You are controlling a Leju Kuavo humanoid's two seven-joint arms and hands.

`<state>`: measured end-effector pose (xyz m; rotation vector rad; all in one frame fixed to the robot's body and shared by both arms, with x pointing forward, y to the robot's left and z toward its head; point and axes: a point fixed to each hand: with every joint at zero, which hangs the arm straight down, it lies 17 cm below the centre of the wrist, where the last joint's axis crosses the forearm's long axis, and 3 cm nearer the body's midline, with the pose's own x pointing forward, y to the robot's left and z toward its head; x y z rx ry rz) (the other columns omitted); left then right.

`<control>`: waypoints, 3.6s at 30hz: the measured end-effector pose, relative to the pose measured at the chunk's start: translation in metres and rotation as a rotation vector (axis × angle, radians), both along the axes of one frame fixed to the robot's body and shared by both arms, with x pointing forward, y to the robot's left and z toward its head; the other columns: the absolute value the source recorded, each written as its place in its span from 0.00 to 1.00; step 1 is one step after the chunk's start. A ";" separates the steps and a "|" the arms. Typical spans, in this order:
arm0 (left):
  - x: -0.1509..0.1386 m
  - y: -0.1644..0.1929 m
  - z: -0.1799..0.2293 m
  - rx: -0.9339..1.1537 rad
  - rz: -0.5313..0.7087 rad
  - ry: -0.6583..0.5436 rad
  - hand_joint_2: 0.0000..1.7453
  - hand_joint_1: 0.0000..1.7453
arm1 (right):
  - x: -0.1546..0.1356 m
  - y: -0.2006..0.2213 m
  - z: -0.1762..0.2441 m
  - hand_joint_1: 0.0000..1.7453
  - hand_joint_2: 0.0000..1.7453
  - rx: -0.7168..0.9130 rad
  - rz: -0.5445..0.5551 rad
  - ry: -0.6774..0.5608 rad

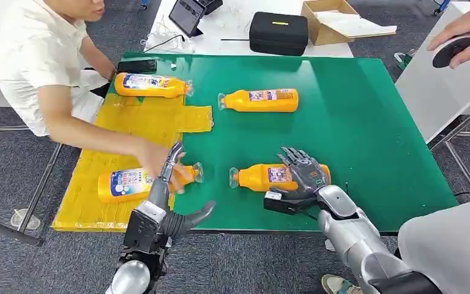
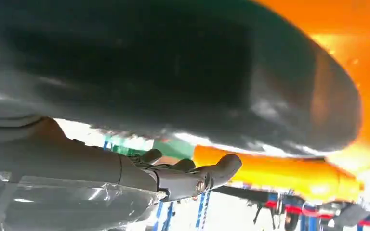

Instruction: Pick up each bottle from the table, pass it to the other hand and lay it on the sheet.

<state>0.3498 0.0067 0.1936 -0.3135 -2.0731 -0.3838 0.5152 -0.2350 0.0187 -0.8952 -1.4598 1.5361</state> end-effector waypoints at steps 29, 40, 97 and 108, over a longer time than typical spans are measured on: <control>0.000 -0.004 -0.006 -0.007 -0.009 0.024 1.00 0.00 | 0.007 -0.016 -0.029 0.00 1.00 -0.153 -0.033 0.192; -0.002 -0.003 -0.007 -0.005 0.002 0.026 1.00 0.00 | 0.007 -0.038 -0.032 1.00 1.00 -0.140 -0.071 0.251; -0.005 -0.016 -0.096 -0.350 -0.211 0.617 1.00 0.00 | -0.058 0.125 0.109 0.99 1.00 1.061 0.236 0.137; 0.008 -0.036 -0.084 -0.372 -0.259 0.606 1.00 0.00 | -0.093 0.213 0.115 1.00 1.00 1.044 0.433 0.280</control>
